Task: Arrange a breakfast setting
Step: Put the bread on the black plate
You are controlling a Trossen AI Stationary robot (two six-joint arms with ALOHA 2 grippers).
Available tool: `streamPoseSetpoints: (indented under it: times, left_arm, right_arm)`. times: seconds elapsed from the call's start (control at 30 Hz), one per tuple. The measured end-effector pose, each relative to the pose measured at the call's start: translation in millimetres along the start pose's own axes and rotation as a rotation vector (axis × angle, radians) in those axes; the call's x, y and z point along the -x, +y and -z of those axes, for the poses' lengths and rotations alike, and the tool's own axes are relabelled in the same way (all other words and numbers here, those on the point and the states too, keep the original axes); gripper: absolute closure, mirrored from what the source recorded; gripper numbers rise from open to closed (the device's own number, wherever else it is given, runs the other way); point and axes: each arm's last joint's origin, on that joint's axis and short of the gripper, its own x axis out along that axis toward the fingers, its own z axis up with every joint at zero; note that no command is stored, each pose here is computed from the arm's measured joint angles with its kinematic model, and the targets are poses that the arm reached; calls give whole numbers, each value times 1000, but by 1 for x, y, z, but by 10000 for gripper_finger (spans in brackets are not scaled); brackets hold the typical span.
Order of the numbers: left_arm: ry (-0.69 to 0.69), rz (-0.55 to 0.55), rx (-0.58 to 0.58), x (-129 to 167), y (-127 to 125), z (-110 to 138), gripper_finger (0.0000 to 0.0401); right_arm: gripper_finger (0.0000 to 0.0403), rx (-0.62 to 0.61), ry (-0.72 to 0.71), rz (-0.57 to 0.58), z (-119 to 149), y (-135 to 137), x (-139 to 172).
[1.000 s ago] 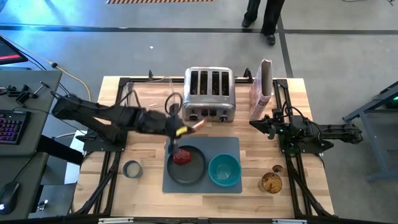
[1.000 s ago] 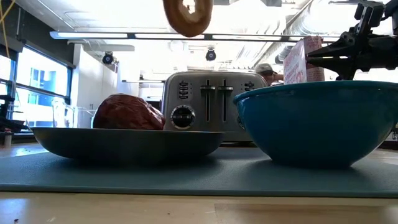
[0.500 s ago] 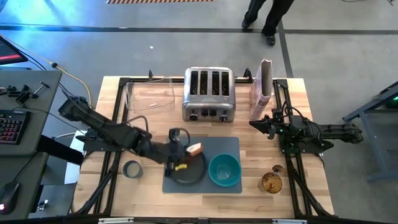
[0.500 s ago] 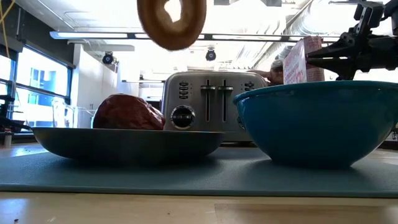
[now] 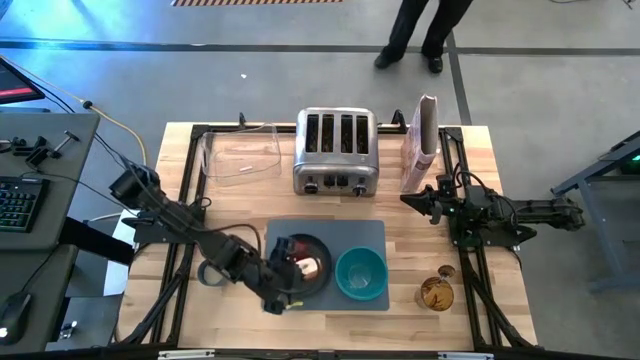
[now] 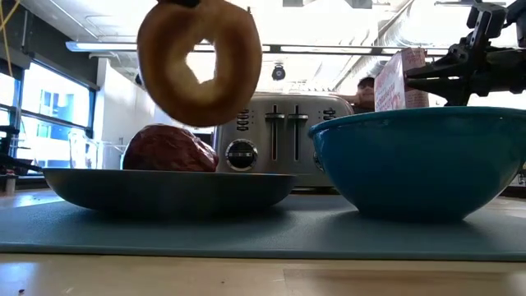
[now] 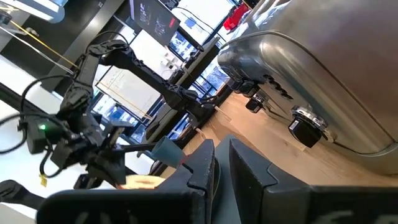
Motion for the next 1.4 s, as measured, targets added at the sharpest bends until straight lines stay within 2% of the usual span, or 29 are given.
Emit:
streamPoseSetpoints:
  times: [0.23,0.47,0.93,1.4]
  left_arm:
    - [53,-5,-38,-18,-13,9,398]
    - [83,-17,-17,-27,-16,14,398]
    - [128,-49,74,-33,1,15,375]
    - [181,50,148,-38,11,15,354]
  right_arm:
    - [366,-2,0,0,0,0,0]
    - [366,-3,4,-3,0,0,0]
    - [366,-23,25,-20,1,0,0]
    - [366,-53,40,-30,1,1,0]
